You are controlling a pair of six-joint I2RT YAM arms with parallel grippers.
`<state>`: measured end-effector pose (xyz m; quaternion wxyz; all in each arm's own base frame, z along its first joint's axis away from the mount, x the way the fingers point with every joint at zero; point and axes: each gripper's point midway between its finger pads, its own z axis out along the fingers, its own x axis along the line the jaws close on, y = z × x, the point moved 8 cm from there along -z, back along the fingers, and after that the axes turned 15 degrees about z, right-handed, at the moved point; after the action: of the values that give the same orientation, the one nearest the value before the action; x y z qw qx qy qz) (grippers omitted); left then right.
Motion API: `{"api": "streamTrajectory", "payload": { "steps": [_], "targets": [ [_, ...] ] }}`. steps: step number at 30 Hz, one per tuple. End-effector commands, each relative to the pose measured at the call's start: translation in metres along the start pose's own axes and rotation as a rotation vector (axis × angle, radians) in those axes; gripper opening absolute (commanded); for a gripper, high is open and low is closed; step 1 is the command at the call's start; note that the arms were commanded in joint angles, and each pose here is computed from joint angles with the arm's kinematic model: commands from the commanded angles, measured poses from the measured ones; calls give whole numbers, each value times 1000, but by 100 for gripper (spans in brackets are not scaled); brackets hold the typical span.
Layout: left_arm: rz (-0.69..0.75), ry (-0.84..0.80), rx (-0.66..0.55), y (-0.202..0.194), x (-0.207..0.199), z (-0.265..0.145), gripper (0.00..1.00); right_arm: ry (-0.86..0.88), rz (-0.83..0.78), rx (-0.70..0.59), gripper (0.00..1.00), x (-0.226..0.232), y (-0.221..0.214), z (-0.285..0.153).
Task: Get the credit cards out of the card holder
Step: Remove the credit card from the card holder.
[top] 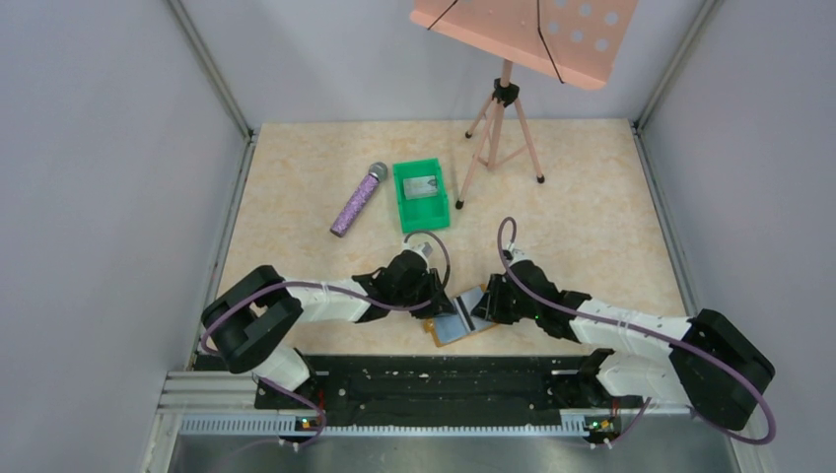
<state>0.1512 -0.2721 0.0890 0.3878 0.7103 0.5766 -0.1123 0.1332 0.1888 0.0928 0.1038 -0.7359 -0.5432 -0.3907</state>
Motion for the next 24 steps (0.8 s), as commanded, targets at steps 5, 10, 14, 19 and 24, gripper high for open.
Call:
{"api": "streamTrajectory", "payload": {
  "steps": [5, 10, 14, 19, 24],
  "targets": [
    [4, 136, 13, -18, 25, 4, 29, -106, 15, -30, 25, -21, 1, 11],
    [6, 139, 19, -19, 25, 6, 29, -100, -7, -44, 26, -17, 3, 7],
    [15, 117, -2, -11, 18, 6, 29, -129, -6, -66, 27, -19, 6, 5],
    [28, 91, -60, 9, 0, 1, 29, -127, -1, -61, 26, -20, 5, 6],
    [9, 74, -88, 23, -14, 0, 31, -97, 0, -70, 26, -16, 6, 2]
  ]
}}
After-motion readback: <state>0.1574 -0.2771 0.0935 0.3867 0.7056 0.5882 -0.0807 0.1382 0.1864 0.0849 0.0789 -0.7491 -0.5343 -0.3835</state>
